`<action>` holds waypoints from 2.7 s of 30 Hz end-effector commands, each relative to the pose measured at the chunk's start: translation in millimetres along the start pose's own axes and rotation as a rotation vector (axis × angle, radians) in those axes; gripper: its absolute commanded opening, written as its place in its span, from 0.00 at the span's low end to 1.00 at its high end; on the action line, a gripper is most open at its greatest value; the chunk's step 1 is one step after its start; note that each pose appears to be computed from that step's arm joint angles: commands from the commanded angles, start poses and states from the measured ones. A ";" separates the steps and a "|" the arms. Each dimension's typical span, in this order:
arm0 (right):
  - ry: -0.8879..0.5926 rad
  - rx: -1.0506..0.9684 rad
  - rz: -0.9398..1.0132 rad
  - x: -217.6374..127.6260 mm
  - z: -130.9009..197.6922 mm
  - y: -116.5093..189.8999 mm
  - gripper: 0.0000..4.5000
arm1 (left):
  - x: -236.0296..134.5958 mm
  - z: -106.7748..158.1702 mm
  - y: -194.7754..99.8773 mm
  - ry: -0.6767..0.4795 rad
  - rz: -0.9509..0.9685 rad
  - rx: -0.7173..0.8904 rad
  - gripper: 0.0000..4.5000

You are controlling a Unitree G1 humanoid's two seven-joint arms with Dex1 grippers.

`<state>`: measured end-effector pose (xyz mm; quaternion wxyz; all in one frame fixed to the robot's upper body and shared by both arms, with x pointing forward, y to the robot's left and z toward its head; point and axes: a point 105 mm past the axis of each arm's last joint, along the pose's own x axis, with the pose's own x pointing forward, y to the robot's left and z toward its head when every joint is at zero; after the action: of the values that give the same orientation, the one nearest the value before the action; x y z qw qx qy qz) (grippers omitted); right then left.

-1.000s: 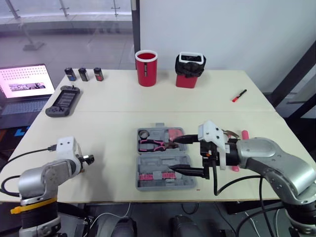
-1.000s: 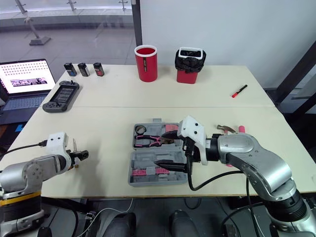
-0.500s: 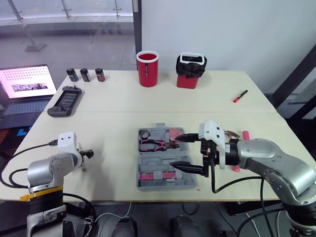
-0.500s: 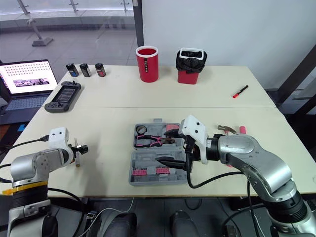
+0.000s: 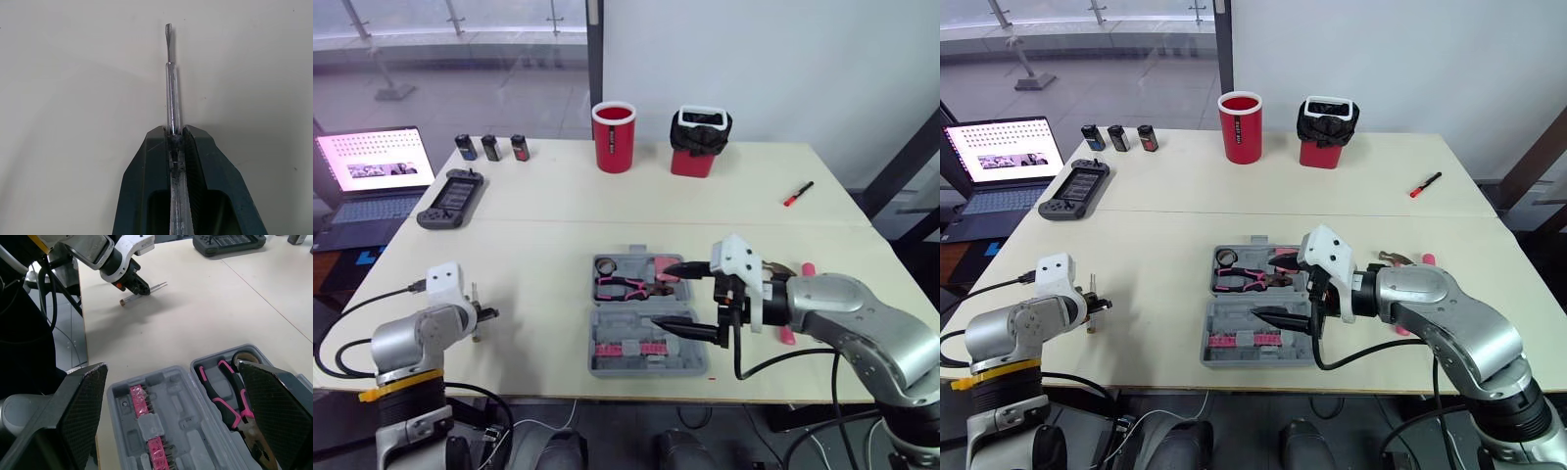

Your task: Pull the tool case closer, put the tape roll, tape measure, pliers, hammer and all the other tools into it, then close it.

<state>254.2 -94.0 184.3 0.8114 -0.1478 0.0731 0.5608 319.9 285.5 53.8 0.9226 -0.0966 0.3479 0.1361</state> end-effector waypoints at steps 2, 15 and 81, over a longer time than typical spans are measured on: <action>-0.021 -0.041 -0.026 -2.8 8.7 -3.8 1.00 | -0.9 7.0 -6.3 -0.022 -0.021 0.062 0.01; 0.004 -0.013 -0.128 -7.8 -4.2 -9.6 1.00 | -68.0 74.1 -91.2 -0.157 -0.643 1.018 0.01; 0.067 0.022 -0.258 -26.9 -24.1 -7.0 1.00 | -58.9 -24.0 -265.2 0.055 -1.080 1.700 0.22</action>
<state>255.8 -130.9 157.8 0.8755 -0.1561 0.1143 0.4427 340.0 17.8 85.9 0.6027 0.4311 0.2842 -0.6083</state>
